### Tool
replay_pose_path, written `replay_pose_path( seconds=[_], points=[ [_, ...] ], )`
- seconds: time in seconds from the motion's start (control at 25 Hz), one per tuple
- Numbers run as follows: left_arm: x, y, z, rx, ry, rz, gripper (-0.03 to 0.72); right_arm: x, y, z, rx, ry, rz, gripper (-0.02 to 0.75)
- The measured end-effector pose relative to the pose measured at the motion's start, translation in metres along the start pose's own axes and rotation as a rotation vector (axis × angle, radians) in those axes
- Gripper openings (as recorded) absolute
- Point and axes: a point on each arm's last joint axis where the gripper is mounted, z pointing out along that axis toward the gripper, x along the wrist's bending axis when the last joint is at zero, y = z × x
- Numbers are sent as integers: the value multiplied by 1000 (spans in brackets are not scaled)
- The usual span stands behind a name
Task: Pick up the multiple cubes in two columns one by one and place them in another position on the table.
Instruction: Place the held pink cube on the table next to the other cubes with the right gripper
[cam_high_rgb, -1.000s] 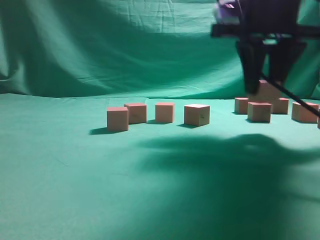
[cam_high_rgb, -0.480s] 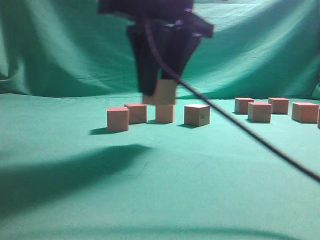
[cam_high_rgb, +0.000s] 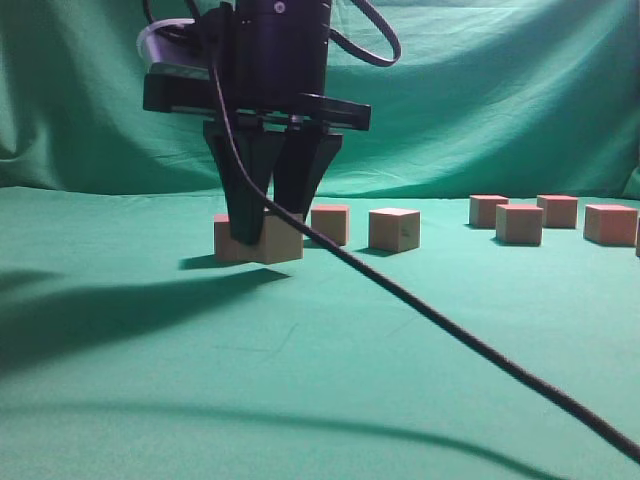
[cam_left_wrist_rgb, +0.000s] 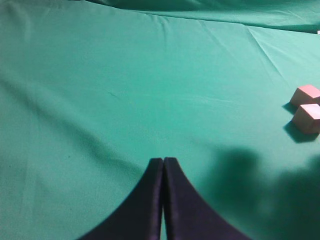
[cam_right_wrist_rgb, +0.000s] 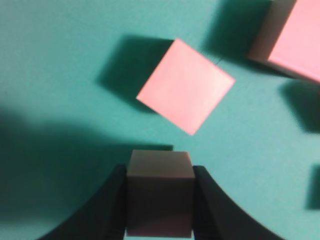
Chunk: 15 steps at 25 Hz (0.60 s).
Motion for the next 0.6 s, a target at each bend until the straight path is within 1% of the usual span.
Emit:
replay_pose_path(
  seconds=[0.28, 0.44, 0.6],
  points=[
    [0, 0, 0, 0, 0, 0, 0, 2, 3, 1, -27, -2, -2, 264],
    [0, 0, 0, 0, 0, 0, 0, 4, 5, -3, -40, 16, 9, 264],
    [0, 0, 0, 0, 0, 0, 0, 11, 10, -14, -53, 31, -1, 264]
  ],
)
